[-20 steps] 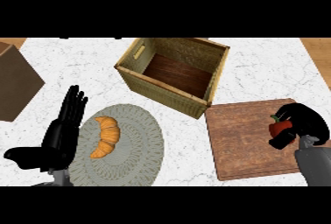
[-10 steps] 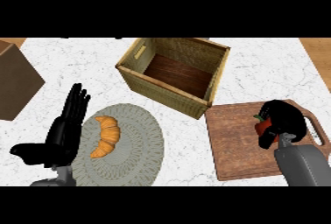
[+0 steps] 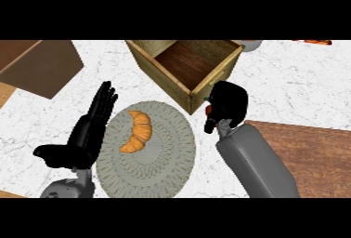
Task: Pick the bell pepper from the cutting board and place it in the basket
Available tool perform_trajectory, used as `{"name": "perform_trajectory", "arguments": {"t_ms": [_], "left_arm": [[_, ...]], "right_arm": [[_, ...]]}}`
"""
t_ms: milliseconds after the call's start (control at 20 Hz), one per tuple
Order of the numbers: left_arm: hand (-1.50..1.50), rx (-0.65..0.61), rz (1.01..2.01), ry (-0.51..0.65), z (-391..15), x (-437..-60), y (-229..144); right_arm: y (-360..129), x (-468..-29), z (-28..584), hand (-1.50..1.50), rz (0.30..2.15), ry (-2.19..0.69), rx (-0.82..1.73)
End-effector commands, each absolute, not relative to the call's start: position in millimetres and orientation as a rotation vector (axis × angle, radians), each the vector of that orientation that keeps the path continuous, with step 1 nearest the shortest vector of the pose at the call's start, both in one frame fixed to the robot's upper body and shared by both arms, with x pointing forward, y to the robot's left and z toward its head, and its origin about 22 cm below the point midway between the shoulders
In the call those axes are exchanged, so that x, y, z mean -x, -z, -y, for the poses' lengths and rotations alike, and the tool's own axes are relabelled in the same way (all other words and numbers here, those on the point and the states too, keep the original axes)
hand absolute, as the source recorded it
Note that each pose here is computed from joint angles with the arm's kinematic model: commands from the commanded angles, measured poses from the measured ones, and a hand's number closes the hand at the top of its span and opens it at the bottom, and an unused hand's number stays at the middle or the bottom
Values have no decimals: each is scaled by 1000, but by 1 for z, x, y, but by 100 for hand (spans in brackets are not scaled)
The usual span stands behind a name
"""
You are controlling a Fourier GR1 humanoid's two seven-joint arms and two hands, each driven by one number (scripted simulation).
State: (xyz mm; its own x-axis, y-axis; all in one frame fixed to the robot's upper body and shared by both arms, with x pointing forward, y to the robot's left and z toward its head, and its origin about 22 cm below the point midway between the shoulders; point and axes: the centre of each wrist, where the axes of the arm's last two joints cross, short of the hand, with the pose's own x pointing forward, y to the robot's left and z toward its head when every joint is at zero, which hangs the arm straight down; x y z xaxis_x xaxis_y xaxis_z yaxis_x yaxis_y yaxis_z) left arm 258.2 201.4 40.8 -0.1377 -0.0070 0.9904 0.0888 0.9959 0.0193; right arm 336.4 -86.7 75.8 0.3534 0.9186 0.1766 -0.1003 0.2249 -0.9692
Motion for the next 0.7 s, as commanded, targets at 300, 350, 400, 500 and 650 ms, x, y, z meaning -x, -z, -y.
{"name": "perform_trajectory", "arguments": {"t_ms": [300, 350, 400, 500, 650], "left_arm": [[0, 111, 1710, 139, -178, -271, -47], [0, 127, 1700, 130, -176, -271, -46], [0, 120, 1697, 133, -180, -270, -43], [0, 84, 1676, 122, -183, -269, -39], [0, 82, 1691, 120, -182, -275, -42]], "right_arm": [[-172, -337, 9, 150, 1316, -534, 1124], [-179, -334, 3, 150, 1381, -505, 1118], [-194, -331, -4, 150, 1412, -478, 1120], [-207, -329, -13, 150, 1470, -430, 1123], [-228, -321, -26, 150, 1514, -389, 1111]]}}
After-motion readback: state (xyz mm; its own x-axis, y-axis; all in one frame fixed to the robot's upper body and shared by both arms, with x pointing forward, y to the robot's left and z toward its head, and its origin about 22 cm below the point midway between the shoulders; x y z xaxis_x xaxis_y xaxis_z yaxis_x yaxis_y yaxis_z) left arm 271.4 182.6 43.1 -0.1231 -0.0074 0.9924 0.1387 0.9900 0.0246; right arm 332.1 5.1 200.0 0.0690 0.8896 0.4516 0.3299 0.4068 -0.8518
